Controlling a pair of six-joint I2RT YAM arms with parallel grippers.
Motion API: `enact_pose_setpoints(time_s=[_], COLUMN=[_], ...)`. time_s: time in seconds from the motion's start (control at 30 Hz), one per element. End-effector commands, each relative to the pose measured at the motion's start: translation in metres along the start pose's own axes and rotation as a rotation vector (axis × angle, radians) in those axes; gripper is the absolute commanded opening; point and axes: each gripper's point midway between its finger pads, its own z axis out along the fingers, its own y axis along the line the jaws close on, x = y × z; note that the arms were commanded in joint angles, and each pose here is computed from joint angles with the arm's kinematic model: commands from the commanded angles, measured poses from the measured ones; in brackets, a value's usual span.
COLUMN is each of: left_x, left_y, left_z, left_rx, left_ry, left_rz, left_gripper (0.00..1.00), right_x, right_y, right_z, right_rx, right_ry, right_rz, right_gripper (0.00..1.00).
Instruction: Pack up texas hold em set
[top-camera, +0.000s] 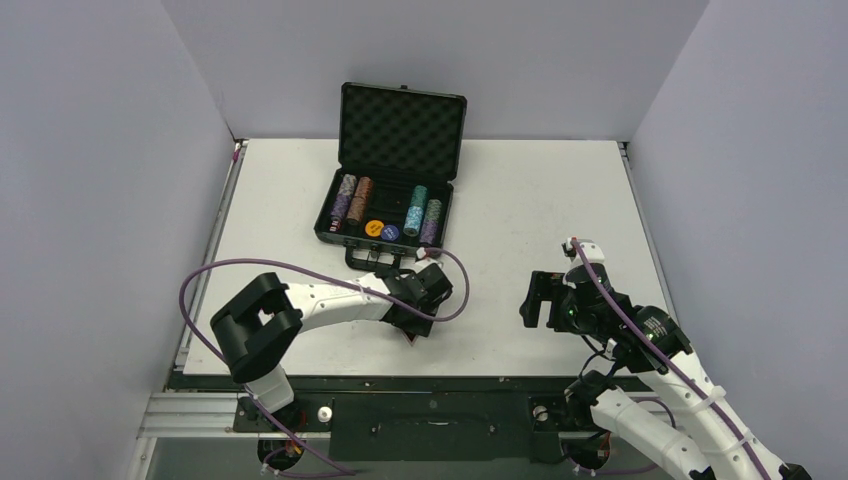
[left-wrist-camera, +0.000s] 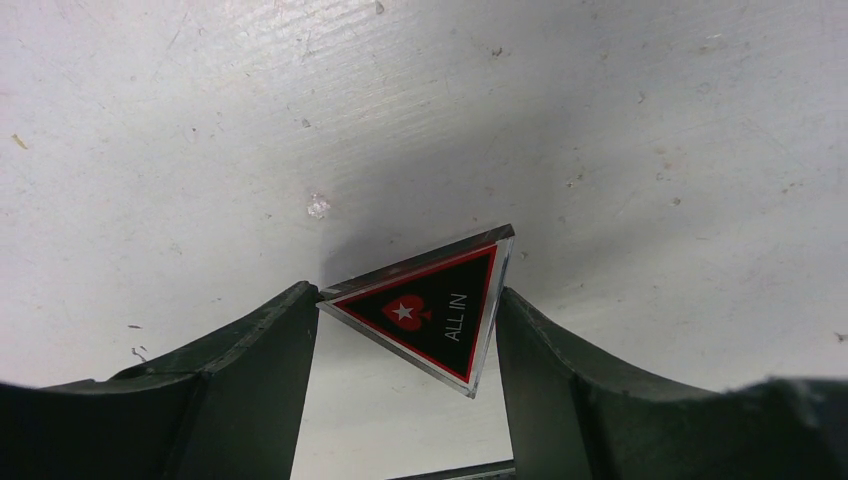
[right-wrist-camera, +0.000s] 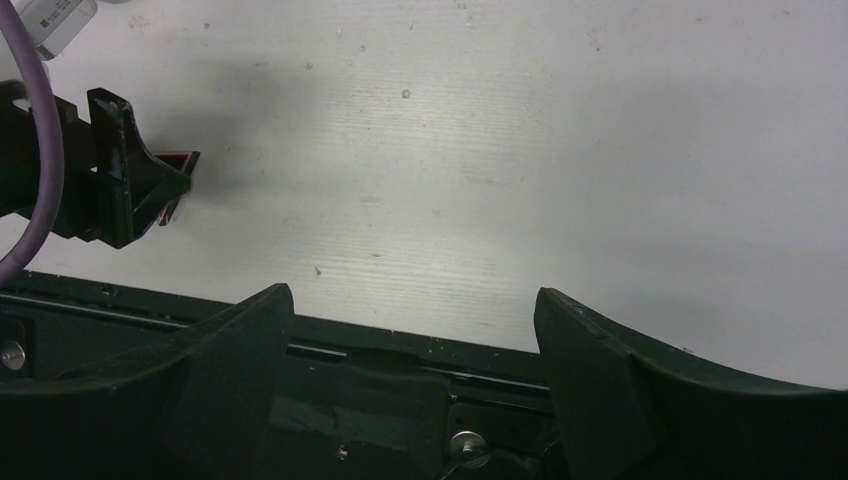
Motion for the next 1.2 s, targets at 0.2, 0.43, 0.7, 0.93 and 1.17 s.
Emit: enact_pose_setpoints(time_s=[0.2,0.43,0.7,0.93,1.17], left_x=[-0.044,-0.073,-0.103,-0.125,-0.155], left_y=[-0.006,0.002,0.024,0.051,0.074], left_z=[-0.043,-0.067,-0.084,-0.087,-0.088], left_rx=[0.025,0.041,0.046,0.034,0.024], left_ry=[-0.109,-0.162,-0.201,-0.21,-0.22], left_rz=[-0.028,-0.054,-0.084,-0.108,-0.141], left_gripper=[0.34,0.34,0.33,0.33,0.33], right_x=[-0.002,-0.002,-0.002,-0.003,-0.003], right_y=[0.0,-0.002,-0.004,-0.006,-0.009], right_z=[0.003,0.003,0.003,0.003,0.003], right_rx=[0.008,0.012,0.021,0.034,0.049], right_ry=[-0.01,-0.016,-0.027,-0.036,-0.044], right_rz=[-0.005,0.005,0.016,0.031,0.042], right_gripper=[0.86,0.86,0.86,0.85,0.85])
